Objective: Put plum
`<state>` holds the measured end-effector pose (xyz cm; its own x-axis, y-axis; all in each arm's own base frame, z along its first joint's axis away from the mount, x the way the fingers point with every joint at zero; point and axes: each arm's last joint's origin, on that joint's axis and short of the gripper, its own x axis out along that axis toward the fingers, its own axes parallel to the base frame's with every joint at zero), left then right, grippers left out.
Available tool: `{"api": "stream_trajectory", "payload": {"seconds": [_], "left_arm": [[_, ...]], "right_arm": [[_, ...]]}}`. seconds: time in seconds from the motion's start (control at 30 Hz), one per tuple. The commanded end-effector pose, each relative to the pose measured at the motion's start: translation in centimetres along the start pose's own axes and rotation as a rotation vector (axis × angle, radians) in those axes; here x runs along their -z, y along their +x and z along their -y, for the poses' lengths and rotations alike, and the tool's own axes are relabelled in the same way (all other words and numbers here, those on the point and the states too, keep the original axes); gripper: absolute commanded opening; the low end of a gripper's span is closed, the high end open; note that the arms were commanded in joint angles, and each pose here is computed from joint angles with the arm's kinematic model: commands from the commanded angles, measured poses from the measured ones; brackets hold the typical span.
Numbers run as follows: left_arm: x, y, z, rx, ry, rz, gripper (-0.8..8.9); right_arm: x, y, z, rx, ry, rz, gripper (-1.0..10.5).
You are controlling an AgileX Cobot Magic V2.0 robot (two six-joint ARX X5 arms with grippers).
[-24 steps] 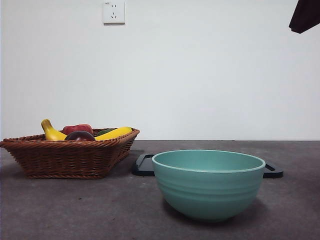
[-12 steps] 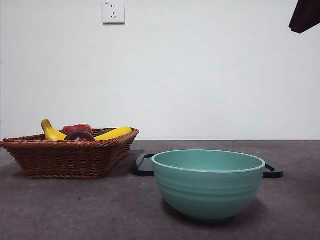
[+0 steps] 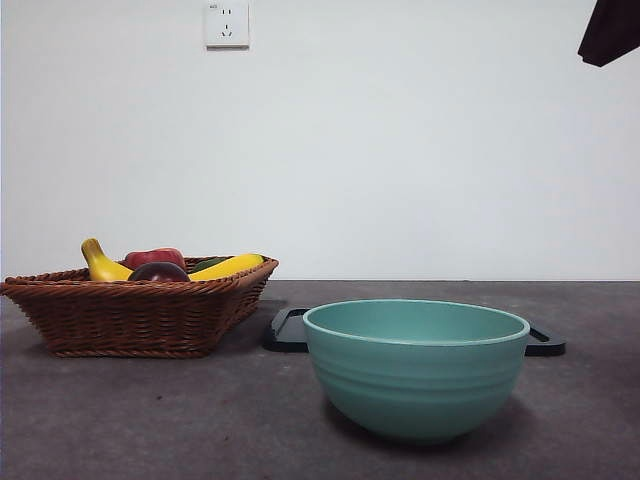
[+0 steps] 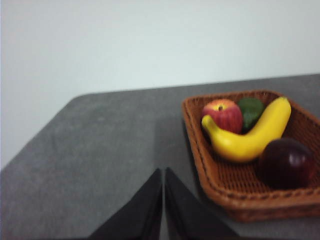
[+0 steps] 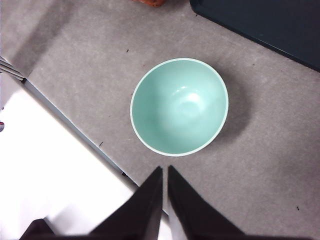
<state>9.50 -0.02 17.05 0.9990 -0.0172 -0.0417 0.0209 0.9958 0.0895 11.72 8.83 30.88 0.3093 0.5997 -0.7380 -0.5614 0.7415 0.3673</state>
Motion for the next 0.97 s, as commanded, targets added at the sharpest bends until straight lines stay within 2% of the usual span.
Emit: {"api": "stream_trajectory", "payload": {"seconds": [0.03, 0.4, 0.5, 0.97], "left_arm": [[0.5, 0.1, 0.0, -0.006, -0.007, -0.021, 0.07], [2.2, 0.1, 0.2, 0.002, -0.054, -0.141, 0.08], [2.1, 0.1, 0.2, 0.000, -0.089, -0.139, 0.07], [2.1, 0.1, 0.2, 0.000, -0.087, -0.138, 0.07]], "right_arm": [[-0.4, -0.2, -0.2, -0.008, -0.020, 0.015, 0.1], [-0.4, -0.2, -0.2, -0.008, -0.020, 0.015, 0.0], [-0.4, -0.2, -0.2, -0.008, -0.020, 0.016, 0.1], [-0.4, -0.2, -0.2, -0.008, -0.020, 0.016, 0.0]]}}
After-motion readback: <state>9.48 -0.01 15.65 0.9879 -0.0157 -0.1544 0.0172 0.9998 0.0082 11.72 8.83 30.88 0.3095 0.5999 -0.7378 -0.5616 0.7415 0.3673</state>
